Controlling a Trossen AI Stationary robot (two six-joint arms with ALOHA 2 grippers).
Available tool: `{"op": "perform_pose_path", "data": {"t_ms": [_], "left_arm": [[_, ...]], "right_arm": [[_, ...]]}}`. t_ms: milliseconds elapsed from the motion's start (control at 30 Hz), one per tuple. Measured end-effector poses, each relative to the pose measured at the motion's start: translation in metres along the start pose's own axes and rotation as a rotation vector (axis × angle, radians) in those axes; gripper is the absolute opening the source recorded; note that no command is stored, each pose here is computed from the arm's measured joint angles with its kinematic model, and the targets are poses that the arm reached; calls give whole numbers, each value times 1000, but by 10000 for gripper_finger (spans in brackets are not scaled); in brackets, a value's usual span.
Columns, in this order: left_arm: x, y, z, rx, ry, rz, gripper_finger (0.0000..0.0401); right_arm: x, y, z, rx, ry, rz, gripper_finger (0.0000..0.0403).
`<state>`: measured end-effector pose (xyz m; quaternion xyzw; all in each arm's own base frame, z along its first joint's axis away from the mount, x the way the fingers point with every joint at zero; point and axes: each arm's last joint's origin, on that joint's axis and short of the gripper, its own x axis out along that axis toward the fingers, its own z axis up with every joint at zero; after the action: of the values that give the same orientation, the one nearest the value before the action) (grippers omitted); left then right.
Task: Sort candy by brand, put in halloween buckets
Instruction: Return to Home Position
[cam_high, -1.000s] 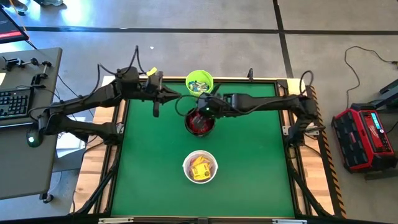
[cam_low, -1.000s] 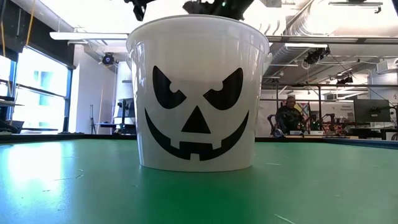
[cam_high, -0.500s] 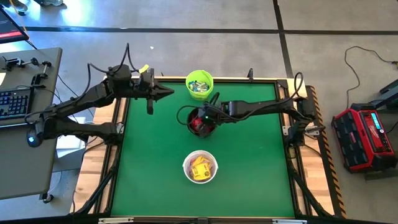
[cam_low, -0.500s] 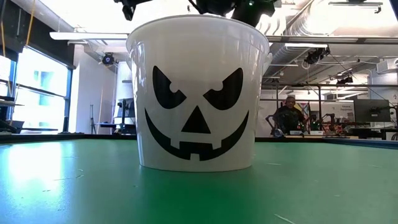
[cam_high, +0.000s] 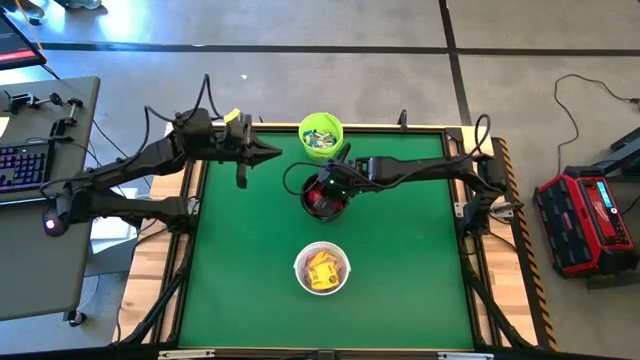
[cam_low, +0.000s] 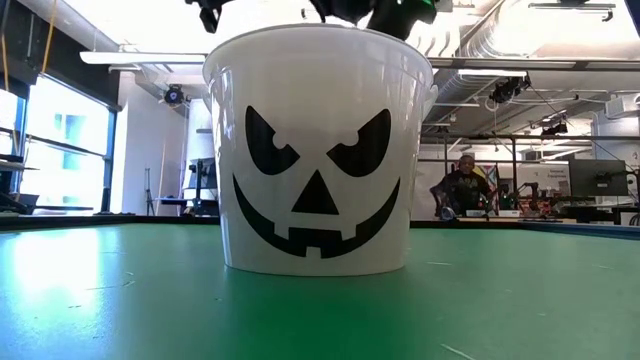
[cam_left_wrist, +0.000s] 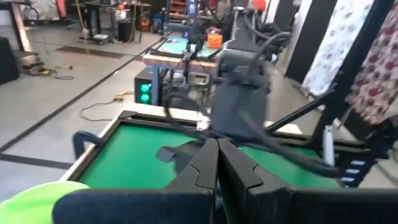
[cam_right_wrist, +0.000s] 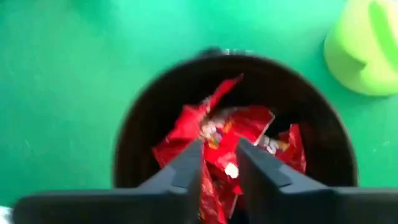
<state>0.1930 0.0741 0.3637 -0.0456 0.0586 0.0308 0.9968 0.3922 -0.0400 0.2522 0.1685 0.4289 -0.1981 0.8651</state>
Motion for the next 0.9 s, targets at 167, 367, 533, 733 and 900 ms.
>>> {"op": "perform_pose_path", "data": {"t_ms": [167, 367, 533, 733, 900], "left_arm": [[0, 1, -16, -49, -47, -19, 0], [-6, -1, -30, -54, -55, -22, 0], [-16, -5, -35, -39, -96, -26, 0], [-17, -4, -53, -40, -133, -26, 0], [-15, -3, -68, -50, -150, -29, 0]], "right_arm": [[9, -6, -6, -18, 41, 77, 13], [30, -22, -17, 14, 39, 105, 3], [23, -23, -10, -32, -11, 109, 3], [-6, -20, 5, -103, -133, 145, 1], [-26, -19, 14, -147, -246, 153, 0]]}}
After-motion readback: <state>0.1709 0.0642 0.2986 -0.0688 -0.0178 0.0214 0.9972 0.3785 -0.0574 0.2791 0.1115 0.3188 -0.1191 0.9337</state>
